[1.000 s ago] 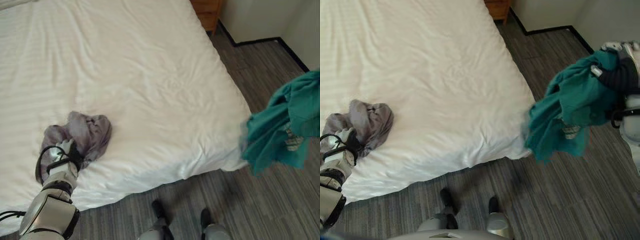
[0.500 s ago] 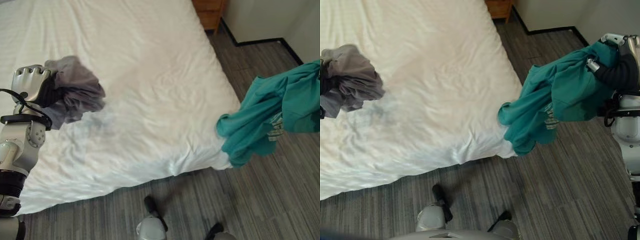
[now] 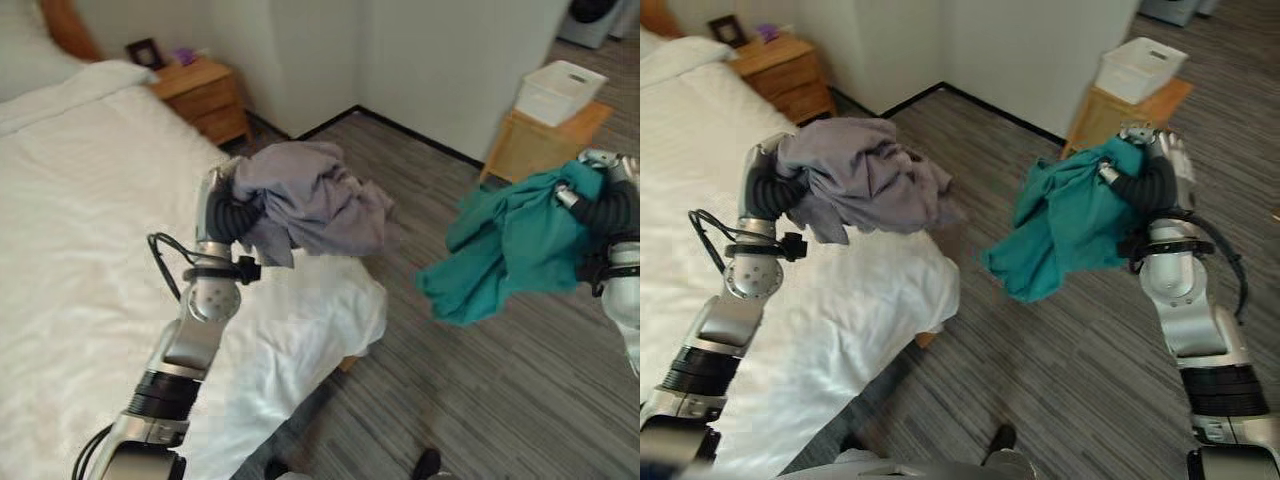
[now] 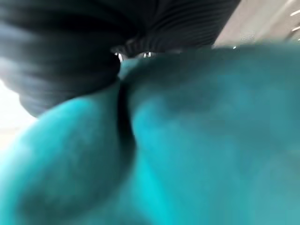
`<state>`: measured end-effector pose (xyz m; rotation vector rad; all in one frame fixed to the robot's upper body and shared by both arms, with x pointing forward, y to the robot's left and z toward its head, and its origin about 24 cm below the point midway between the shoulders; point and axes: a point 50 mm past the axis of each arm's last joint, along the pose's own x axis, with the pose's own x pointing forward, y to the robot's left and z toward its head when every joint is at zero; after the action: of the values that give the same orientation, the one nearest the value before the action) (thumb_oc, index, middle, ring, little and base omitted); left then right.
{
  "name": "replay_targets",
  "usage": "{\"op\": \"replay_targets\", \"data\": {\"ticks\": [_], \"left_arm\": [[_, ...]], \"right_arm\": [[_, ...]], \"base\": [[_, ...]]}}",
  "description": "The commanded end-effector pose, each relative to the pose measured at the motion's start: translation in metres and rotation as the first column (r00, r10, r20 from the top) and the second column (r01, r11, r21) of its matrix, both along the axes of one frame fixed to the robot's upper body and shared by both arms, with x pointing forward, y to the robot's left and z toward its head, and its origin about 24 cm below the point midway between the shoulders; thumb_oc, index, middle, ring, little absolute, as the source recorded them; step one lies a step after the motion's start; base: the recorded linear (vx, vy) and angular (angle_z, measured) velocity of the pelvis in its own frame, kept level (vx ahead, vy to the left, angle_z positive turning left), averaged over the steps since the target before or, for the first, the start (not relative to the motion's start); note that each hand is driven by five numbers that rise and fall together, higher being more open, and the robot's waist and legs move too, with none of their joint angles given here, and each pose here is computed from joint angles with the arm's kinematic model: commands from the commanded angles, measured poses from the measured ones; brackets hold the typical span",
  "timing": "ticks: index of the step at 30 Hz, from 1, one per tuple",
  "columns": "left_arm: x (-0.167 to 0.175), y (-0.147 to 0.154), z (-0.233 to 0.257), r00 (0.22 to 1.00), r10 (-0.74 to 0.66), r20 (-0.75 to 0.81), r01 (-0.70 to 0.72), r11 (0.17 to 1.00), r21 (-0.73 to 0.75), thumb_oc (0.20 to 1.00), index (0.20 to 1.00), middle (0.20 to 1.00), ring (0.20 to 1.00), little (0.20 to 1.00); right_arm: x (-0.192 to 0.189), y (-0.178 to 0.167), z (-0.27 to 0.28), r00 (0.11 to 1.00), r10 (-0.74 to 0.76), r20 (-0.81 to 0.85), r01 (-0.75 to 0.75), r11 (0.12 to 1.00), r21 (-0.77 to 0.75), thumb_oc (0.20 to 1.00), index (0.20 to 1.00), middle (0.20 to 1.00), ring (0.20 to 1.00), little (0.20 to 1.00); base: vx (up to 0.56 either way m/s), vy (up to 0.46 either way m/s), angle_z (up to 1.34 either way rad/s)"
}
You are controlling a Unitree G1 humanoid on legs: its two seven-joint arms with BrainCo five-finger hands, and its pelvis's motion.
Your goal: Pick up bed clothes into laundry basket.
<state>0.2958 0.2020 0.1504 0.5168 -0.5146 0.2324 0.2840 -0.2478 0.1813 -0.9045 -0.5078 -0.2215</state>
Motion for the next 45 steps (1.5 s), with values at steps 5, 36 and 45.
{"op": "replay_targets", "data": {"ticks": [5, 36, 45], "left_arm": [[0.0, -0.054, 0.031, 0.956, -0.258, 0.142, 0.271, 0.959, -0.078, 0.2, 0.2, 0.2, 0.2, 0.2], [0.012, -0.074, 0.002, 0.955, -0.296, -0.031, 0.289, 0.947, -0.139, 0.2, 0.2, 0.2, 0.2, 0.2], [0.006, -0.057, -0.002, 0.967, -0.252, -0.039, 0.244, 0.96, -0.136, 0.2, 0.2, 0.2, 0.2, 0.2]], "right_arm": [[-0.001, 0.002, 0.07, 0.961, -0.019, 0.276, 0.056, 0.99, -0.126, 0.2, 0.2, 0.2, 0.2, 0.2], [0.002, -0.022, 0.062, 0.954, -0.191, 0.232, 0.234, 0.957, -0.173, 0.2, 0.2, 0.2, 0.2, 0.2], [0.006, -0.011, 0.065, 0.977, -0.104, 0.188, 0.151, 0.954, -0.259, 0.2, 0.2, 0.2, 0.2, 0.2]], "base": [[0.14, -0.171, -1.15], [0.46, -0.183, 0.08], [0.48, 0.098, -0.31]]}}
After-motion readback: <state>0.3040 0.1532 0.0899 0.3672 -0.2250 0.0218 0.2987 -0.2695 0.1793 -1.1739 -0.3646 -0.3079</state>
